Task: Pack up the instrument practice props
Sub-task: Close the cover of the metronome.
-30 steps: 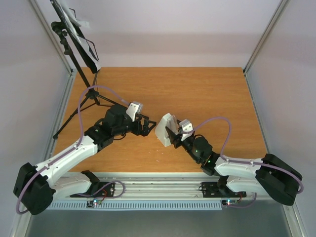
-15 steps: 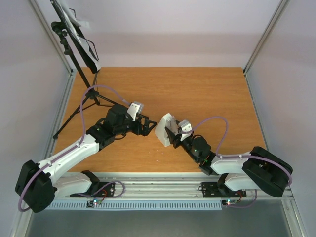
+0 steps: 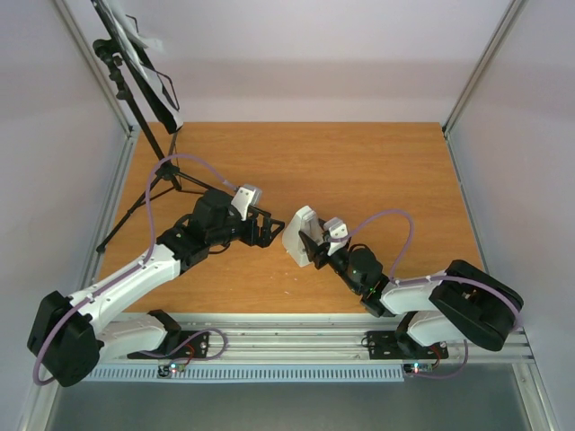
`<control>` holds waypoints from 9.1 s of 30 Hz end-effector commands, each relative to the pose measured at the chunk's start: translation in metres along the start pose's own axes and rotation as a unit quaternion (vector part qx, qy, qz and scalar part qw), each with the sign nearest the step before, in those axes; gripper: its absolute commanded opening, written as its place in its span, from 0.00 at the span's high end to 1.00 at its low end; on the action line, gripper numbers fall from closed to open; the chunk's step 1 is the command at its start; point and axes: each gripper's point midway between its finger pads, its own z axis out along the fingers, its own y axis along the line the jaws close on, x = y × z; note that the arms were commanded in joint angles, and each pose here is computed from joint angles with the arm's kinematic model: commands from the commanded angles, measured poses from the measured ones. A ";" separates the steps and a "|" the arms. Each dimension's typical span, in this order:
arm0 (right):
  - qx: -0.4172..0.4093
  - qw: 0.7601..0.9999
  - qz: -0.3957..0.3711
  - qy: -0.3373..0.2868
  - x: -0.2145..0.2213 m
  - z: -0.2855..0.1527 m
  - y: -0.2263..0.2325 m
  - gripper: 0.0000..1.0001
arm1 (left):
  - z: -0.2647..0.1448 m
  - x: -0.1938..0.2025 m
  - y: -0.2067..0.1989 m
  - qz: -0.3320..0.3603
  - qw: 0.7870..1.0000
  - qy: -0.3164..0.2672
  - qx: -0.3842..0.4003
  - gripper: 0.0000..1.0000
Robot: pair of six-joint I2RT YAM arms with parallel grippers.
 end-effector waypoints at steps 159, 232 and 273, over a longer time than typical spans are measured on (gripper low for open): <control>-0.116 0.993 -0.007 0.002 -0.006 0.016 -0.004 0.41 | 0.063 0.083 0.002 -0.068 0.990 0.104 0.070 0.01; -0.094 0.994 -0.021 0.049 0.010 0.028 -0.016 0.07 | 0.061 0.075 0.000 -0.062 0.991 0.096 0.067 0.01; -0.034 0.990 0.123 0.053 -0.075 -0.072 -0.028 0.01 | 0.002 -0.025 -0.042 0.048 0.998 -0.017 -0.029 0.01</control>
